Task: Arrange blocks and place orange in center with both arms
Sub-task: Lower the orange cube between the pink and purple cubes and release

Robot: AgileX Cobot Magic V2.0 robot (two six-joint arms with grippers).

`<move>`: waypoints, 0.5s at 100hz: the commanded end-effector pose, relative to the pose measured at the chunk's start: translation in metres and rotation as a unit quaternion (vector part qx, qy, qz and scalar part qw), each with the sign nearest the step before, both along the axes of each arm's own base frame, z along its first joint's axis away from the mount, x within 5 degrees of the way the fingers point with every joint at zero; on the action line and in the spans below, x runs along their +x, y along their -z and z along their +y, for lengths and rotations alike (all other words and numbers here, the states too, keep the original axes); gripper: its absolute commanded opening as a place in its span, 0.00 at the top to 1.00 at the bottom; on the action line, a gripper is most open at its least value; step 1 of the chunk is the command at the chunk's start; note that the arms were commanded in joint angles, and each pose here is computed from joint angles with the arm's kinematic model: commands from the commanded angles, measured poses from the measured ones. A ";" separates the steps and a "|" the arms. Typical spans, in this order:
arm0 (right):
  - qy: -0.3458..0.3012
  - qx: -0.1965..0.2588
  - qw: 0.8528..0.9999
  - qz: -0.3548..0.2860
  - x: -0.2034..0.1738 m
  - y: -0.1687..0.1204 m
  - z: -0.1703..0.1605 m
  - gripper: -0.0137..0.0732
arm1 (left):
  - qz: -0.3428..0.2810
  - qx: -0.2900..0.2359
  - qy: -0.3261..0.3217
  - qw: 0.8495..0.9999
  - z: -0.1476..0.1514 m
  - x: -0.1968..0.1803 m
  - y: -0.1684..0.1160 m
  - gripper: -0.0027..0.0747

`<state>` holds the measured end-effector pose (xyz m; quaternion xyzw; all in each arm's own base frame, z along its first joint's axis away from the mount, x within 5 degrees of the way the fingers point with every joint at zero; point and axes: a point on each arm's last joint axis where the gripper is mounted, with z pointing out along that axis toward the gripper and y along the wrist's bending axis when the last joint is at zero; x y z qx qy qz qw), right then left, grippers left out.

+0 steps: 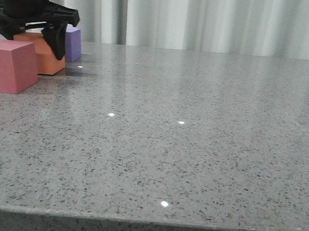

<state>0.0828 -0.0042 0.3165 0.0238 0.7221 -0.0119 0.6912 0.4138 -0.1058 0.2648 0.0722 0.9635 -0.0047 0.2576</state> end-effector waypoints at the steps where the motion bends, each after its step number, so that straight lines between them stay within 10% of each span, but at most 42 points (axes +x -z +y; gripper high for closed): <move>1: 0.001 -0.010 0.999 -0.052 -0.001 -0.016 0.000 0.92 | -0.050 -0.022 -0.002 0.999 0.001 -0.002 -0.029 0.20; 50: 0.001 -0.010 0.999 -0.052 -0.001 -0.016 0.000 0.92 | -0.191 -0.029 0.001 0.981 0.018 -0.049 -0.134 0.12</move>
